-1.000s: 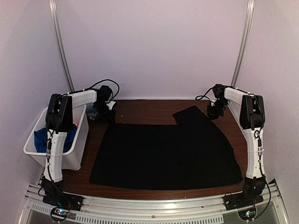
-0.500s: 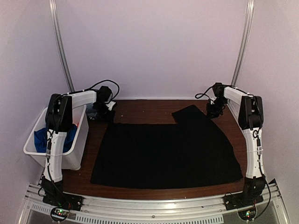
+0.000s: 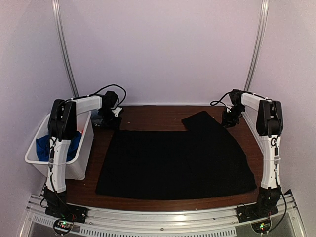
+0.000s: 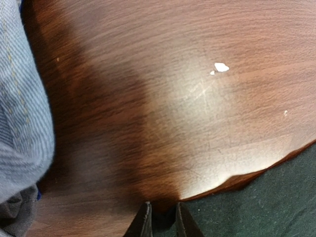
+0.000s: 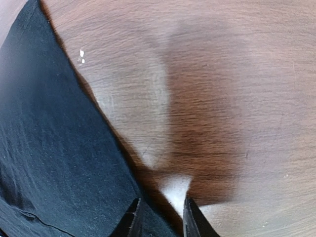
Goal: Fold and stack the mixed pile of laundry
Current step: Pick up the 1/3-folded T-shirt from the center of the board.
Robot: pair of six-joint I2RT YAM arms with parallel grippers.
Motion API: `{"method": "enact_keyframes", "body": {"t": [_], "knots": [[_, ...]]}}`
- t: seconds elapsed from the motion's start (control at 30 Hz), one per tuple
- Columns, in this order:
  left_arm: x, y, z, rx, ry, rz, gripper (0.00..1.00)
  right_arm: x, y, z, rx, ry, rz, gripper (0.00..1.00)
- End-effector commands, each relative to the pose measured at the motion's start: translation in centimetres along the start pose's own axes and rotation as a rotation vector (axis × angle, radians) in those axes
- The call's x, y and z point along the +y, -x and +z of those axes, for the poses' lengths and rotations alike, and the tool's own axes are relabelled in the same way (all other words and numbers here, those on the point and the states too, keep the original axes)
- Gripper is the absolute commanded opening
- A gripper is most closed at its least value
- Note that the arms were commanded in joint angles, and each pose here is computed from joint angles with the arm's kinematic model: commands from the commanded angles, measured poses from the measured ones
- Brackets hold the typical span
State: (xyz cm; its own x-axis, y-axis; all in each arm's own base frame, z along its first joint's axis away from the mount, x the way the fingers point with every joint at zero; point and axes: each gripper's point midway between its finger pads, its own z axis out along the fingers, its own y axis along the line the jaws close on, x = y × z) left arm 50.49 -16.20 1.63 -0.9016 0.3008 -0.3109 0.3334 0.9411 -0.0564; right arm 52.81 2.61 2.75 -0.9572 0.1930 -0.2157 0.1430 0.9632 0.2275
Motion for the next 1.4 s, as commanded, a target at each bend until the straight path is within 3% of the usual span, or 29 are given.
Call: {"method": "enact_keyframes", "body": {"t": [0.0,0.1,0.23,0.27,0.77,1.13,1.37], "knots": [[0.2,-1.4,1.3,0.044,-0.011,-0.009,0.17,-0.4,-0.3,1.3,0.026,-0.004,-0.012,0.24],[0.1,-1.4,1.3,0.045,-0.017,-0.011,0.13,-0.2,-0.7,1.7,0.047,0.010,-0.022,0.17],[-0.1,-1.2,1.2,0.040,-0.030,-0.013,0.04,0.4,-0.7,1.0,0.039,0.029,-0.042,0.00],[-0.2,-1.1,1.1,0.036,-0.035,-0.015,0.00,0.6,-0.5,0.6,0.028,0.037,-0.046,0.00],[1.1,3.7,-4.7,-0.157,-0.015,-0.067,0.00,1.4,6.1,-7.5,-0.243,0.069,0.007,0.00],[0.7,3.3,-6.0,-0.179,-0.025,-0.017,0.00,2.3,5.3,-9.9,-0.261,0.110,0.001,0.00],[0.5,3.2,-8.6,-0.255,-0.014,0.016,0.00,2.1,2.6,-11.8,-0.265,0.099,-0.009,0.00]]}}
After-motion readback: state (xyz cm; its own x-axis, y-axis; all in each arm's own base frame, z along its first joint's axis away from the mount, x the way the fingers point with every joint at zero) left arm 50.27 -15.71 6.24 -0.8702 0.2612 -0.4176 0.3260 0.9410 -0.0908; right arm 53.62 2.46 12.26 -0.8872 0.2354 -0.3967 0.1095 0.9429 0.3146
